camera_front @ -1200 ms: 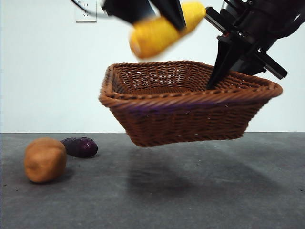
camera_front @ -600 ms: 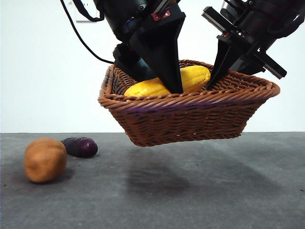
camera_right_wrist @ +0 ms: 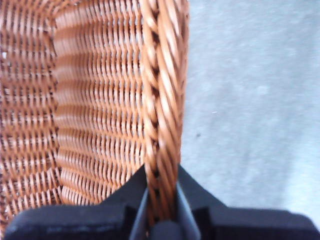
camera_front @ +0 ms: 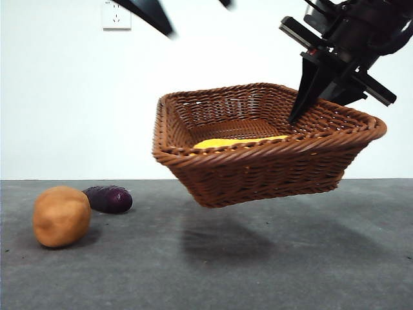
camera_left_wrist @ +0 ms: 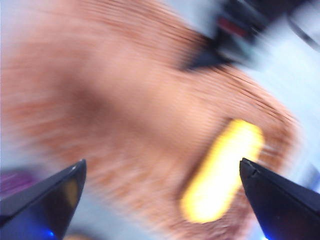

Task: Help me put the vegetables on the table into the basket

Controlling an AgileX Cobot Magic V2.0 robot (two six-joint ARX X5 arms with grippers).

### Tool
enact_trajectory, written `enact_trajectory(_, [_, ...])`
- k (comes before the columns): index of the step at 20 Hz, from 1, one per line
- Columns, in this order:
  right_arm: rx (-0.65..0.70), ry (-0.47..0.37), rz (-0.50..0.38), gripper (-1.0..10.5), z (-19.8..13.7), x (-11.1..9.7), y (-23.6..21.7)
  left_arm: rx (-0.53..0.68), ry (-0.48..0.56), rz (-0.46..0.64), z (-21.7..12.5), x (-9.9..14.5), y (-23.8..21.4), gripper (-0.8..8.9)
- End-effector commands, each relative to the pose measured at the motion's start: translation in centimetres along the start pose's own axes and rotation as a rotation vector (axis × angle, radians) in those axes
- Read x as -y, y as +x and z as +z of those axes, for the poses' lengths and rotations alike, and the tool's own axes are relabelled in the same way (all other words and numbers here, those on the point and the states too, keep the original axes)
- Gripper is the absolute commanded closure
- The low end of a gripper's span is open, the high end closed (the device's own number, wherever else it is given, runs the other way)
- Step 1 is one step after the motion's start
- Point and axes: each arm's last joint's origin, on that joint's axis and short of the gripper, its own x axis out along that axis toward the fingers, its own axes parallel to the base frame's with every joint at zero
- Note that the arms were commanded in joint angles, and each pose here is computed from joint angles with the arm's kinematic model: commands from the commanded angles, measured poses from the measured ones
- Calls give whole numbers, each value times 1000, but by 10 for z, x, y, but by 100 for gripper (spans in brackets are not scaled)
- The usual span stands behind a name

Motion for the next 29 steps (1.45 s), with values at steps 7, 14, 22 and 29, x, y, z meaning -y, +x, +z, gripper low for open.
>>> enact_trajectory(7, [140,-3,33,958,29,23,-31,-186,-507,356,-28,-80,-35,279])
enact_trajectory(14, [110,-69,41,958,34,17,-42,-432,-618,367,-33,-96,52,278])
enact_trajectory(22, [129,-57,62,958,36,27,-48,-590,-772,352,-93,-111,103,278])
enact_trajectory(29, [136,-67,97,958,37,25,-48,-606,-858,326,-129,-103,128,279])
